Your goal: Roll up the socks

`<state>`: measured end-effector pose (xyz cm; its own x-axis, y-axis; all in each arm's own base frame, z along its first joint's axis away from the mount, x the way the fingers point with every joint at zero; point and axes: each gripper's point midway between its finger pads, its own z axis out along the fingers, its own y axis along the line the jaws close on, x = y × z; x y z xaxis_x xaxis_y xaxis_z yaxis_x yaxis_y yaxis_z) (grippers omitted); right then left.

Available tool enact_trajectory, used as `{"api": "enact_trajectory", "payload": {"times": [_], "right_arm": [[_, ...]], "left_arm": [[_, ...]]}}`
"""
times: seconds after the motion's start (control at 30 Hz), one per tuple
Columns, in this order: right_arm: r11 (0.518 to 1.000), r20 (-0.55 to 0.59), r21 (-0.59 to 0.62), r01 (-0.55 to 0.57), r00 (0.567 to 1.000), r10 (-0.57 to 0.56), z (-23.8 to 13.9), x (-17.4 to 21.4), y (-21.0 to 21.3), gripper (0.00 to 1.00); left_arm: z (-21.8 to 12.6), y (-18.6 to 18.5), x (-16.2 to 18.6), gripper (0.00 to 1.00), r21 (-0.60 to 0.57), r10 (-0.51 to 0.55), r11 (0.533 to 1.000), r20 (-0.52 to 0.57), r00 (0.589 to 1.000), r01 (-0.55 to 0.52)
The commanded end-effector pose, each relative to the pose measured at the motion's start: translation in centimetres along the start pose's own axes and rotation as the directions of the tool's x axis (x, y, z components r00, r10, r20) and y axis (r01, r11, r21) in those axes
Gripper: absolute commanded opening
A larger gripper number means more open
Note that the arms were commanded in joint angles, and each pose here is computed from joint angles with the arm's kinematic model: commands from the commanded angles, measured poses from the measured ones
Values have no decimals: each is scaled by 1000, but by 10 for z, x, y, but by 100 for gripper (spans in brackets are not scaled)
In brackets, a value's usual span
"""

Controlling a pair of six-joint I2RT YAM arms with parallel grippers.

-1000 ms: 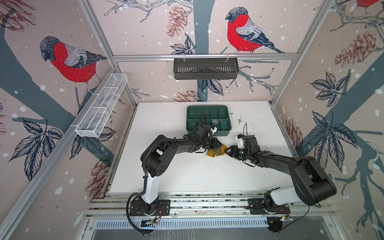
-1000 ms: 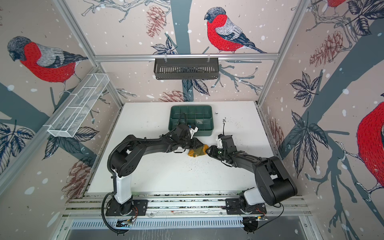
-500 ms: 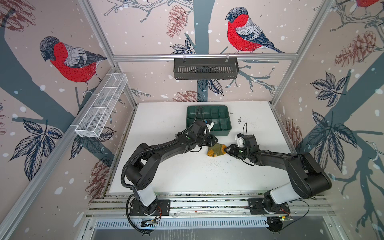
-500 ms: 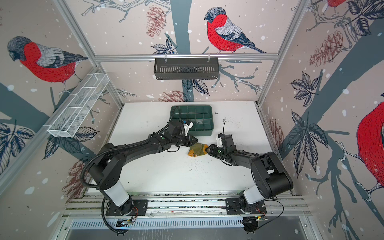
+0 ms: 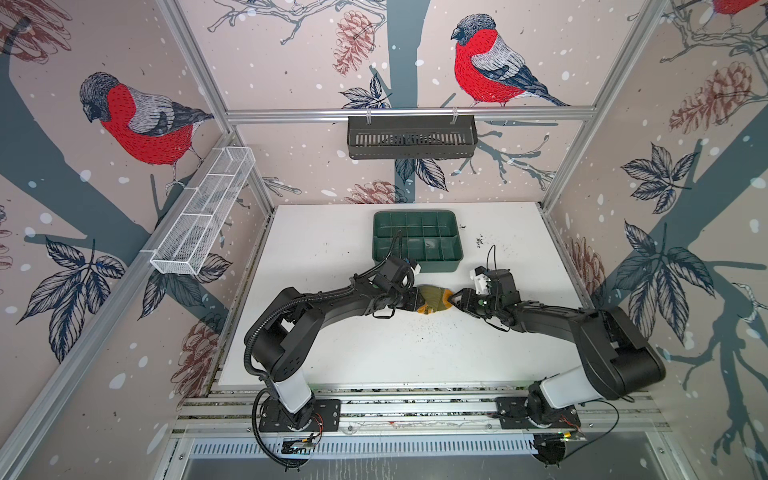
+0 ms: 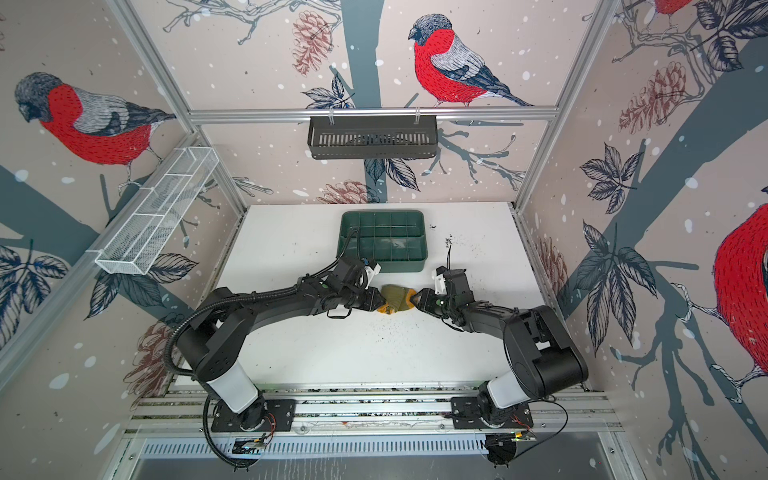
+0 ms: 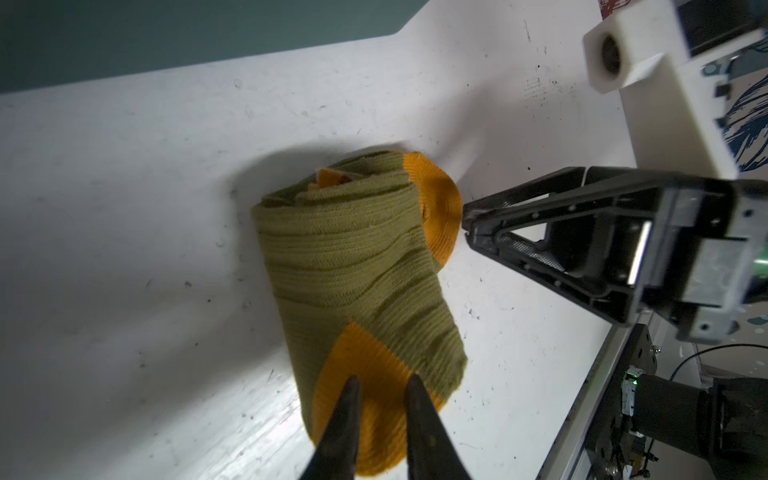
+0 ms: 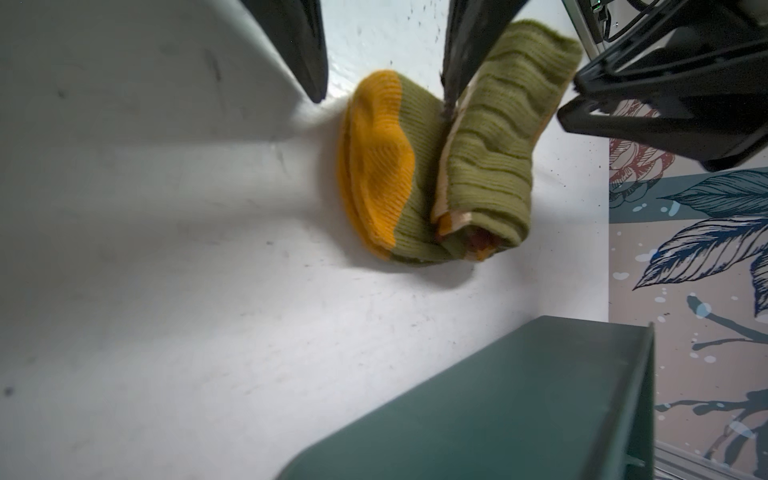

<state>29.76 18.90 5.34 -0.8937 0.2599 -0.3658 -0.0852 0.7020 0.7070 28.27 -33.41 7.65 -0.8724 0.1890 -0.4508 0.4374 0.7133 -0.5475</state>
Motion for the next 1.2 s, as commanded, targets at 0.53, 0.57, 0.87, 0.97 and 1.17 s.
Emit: {"api": "enact_trajectory", "payload": {"times": [0.53, 0.57, 0.87, 0.97, 1.17], "right_arm": [[995, -78, -59, 80, 993, -84, 8, -1, 33, 48], [994, -83, -64, 90, 992, -95, 10, 0, 36, 48], [996, -105, 2, 94, 990, -93, 30, -4, 23, 46], [995, -101, 15, 95, 991, -93, 30, -4, 21, 46], [995, -111, 6, 101, 989, -100, 36, -4, 23, 44]], "left_arm": [[22, -4, 2, 21, 59, 25, 998, -21, 999, -24], [22, -4, 3, 21, 61, 25, 998, -23, 999, -23], [22, -11, -9, 21, 71, 37, 997, 0, 999, -37], [23, -13, -11, 21, 67, 43, 997, 2, 999, -43], [28, -14, -12, 21, 76, 49, 996, -5, 999, -48]]}}
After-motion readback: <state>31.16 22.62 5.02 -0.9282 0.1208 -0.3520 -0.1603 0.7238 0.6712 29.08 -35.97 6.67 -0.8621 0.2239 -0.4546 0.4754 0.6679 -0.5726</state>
